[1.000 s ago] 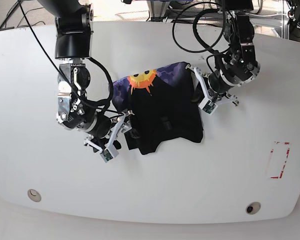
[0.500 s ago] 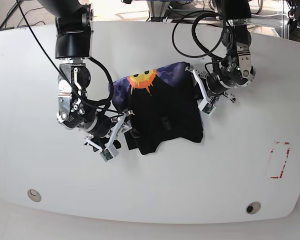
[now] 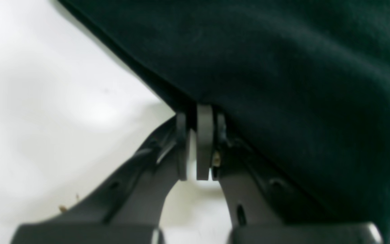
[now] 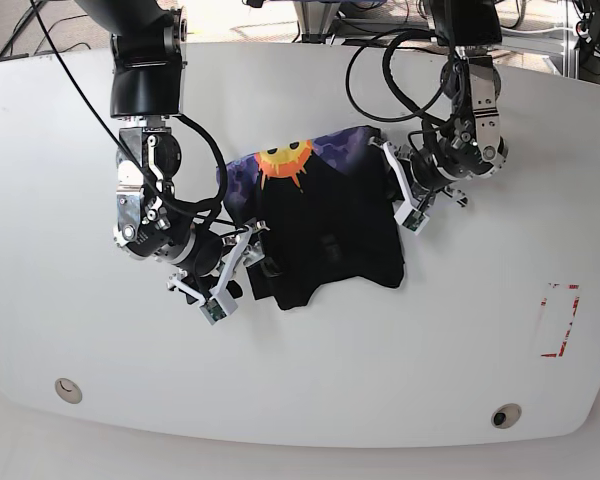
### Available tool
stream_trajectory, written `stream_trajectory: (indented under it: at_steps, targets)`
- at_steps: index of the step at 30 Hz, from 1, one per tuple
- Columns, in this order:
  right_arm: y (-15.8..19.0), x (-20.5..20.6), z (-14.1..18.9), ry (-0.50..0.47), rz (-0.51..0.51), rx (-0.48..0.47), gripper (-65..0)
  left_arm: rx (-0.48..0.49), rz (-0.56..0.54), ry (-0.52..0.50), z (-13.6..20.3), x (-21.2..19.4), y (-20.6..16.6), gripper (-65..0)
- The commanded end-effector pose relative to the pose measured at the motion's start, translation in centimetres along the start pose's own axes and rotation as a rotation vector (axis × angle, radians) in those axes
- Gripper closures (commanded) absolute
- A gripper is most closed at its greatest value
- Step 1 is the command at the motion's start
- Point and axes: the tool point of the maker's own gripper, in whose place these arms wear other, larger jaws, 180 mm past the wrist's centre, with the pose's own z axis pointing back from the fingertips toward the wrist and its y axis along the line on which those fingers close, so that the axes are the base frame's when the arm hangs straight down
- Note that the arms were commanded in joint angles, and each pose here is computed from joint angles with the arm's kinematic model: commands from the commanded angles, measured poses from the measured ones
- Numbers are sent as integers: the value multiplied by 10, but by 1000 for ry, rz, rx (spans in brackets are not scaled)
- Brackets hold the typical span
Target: Layout the t-shirt on the table in an organized manner, then fold the t-shirt properly
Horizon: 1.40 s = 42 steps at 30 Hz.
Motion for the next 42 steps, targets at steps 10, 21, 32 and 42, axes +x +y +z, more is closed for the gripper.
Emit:
stream_trajectory:
  at_steps: [10, 21, 32, 42]
  targets:
    - [9, 40, -2, -81, 23, 22, -460, -80, 37, 32, -27, -9, -11, -18]
    - [-18, 23, -35, -67, -111, 37, -455, -83, 43, 35, -26, -15, -14, -17]
    - [-55, 2, -36, -58, -167, -9, -453, -83, 44, 37, -26, -17, -14, -17]
    - [-58, -8, -35, -42, -177, -14, -441, -82, 43, 38, -26, -17, -14, -17]
